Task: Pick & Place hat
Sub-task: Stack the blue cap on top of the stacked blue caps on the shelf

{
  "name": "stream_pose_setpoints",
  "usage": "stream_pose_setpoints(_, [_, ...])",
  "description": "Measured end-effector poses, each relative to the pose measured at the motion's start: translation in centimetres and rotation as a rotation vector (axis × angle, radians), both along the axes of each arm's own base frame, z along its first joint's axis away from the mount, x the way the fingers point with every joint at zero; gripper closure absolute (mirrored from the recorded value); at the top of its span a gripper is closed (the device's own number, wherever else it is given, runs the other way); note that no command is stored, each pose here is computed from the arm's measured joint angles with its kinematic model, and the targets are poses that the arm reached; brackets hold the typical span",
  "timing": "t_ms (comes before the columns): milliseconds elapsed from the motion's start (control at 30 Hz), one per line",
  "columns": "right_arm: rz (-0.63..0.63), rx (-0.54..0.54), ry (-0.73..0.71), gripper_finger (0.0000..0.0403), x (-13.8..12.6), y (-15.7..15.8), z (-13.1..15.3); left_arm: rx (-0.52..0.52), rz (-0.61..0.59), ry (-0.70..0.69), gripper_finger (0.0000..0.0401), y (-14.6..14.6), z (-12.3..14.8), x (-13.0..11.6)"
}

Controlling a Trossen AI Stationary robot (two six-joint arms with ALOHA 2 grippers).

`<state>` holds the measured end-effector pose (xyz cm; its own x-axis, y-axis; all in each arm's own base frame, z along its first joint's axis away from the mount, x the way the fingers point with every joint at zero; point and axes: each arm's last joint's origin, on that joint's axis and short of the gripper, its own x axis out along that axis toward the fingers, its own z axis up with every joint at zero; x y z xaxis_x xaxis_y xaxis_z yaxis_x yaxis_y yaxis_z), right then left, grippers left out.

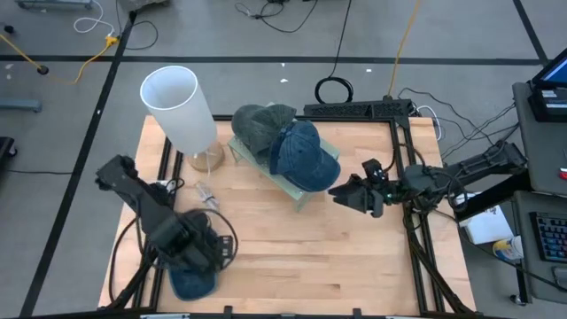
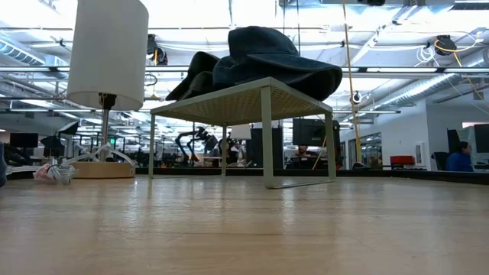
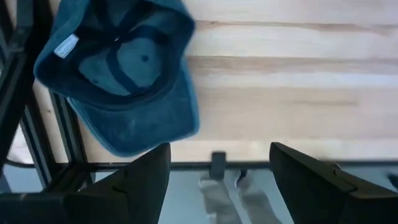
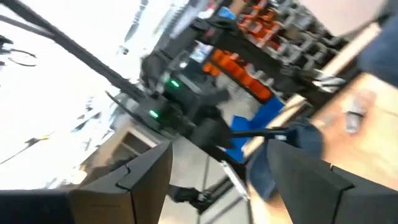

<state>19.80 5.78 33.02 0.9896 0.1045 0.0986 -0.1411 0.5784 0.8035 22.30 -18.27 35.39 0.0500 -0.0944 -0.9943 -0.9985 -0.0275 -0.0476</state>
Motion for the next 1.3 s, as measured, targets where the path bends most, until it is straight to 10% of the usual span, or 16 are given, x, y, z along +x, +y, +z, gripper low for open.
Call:
stream_pose_setpoints(900, [0.054, -0.031, -0.053, 0.0145, -0.4, 1.2, -0.3, 0.355, 0.034, 0.366, 0.0128, -6.8, -18.2, 4.1])
stream_pose_setpoints(1300, [0.056, -0.028, -0.053, 0.0145, -0.4, 1.2, -0.3, 0.362, 0.046, 0.438, 0.0129, -7.2, -20.1, 4.2])
